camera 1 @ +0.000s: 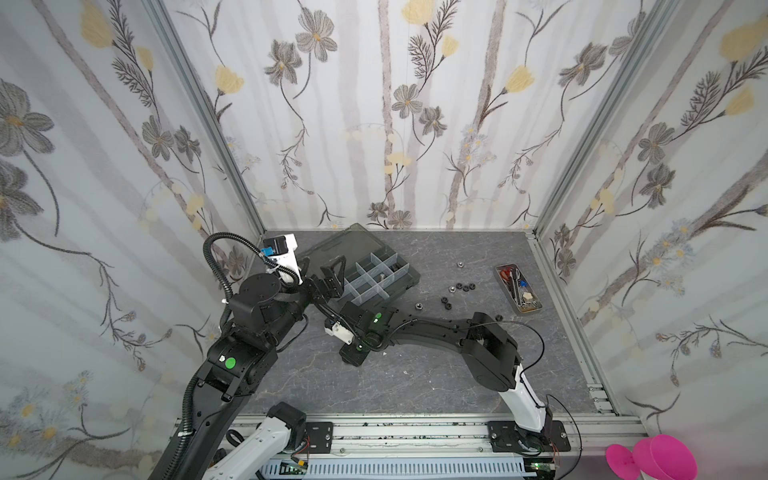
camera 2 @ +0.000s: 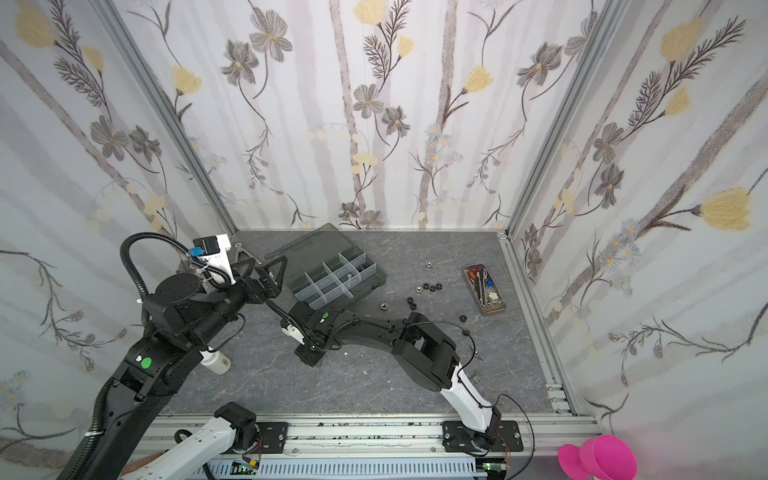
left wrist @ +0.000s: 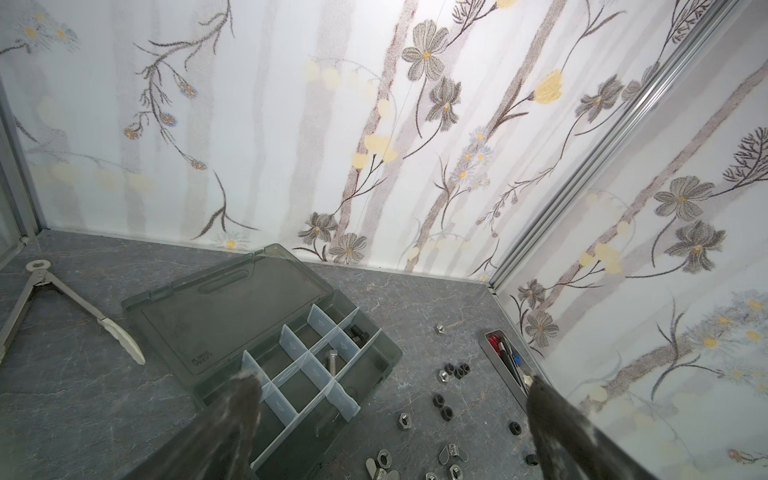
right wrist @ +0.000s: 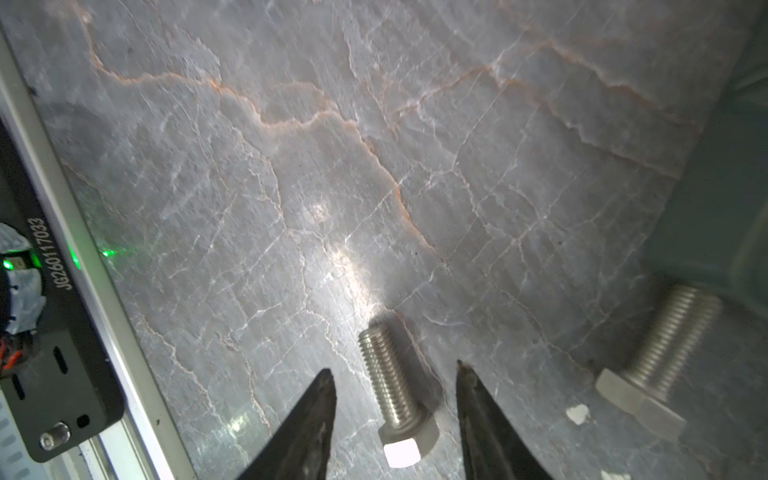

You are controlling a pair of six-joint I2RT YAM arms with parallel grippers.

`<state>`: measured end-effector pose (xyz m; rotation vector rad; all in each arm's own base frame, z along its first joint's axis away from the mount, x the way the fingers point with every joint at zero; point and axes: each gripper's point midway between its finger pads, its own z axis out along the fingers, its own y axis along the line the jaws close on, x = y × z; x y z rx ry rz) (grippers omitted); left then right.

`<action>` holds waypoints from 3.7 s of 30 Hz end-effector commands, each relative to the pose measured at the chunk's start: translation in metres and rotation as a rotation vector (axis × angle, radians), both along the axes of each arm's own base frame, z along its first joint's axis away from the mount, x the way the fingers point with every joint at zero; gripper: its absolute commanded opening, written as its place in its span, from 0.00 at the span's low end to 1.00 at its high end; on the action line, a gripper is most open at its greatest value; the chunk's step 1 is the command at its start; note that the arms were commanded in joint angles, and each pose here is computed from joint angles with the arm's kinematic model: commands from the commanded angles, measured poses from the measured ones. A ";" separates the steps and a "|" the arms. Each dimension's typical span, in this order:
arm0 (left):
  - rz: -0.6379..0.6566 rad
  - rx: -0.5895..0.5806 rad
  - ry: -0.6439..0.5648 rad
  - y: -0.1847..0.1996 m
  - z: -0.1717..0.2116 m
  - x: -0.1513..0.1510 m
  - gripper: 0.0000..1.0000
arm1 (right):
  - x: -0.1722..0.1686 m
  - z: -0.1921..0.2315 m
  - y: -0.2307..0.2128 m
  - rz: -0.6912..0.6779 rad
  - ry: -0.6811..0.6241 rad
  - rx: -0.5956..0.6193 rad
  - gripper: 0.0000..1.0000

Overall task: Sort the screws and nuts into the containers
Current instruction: 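Grasp a silver bolt beside the organizer with the right gripper while the left draws back, then carry the silver bolt over the organizer with the right gripper and release it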

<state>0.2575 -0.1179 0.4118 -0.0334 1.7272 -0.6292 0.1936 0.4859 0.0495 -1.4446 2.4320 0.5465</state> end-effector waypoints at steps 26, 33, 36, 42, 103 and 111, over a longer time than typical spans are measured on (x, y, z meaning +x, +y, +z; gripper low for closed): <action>0.003 0.014 -0.023 -0.004 0.005 0.006 1.00 | -0.017 -0.035 -0.010 0.093 -0.013 -0.148 0.25; -0.004 0.006 -0.018 -0.006 0.004 0.007 1.00 | -0.009 -0.036 -0.011 0.056 -0.036 -0.156 0.08; 0.002 0.007 -0.018 -0.005 0.005 0.007 1.00 | -0.005 -0.030 -0.009 0.037 -0.039 -0.135 0.05; 0.066 0.010 -0.015 0.004 0.006 0.012 1.00 | 0.010 -0.003 -0.003 -0.017 -0.012 -0.009 0.00; 0.099 0.158 0.337 -0.008 -0.143 0.045 0.99 | 0.298 0.071 -0.067 -0.578 0.042 0.536 0.00; 0.101 0.208 0.400 -0.008 -0.161 0.045 0.96 | 0.301 0.058 -0.069 -0.589 0.065 0.530 0.20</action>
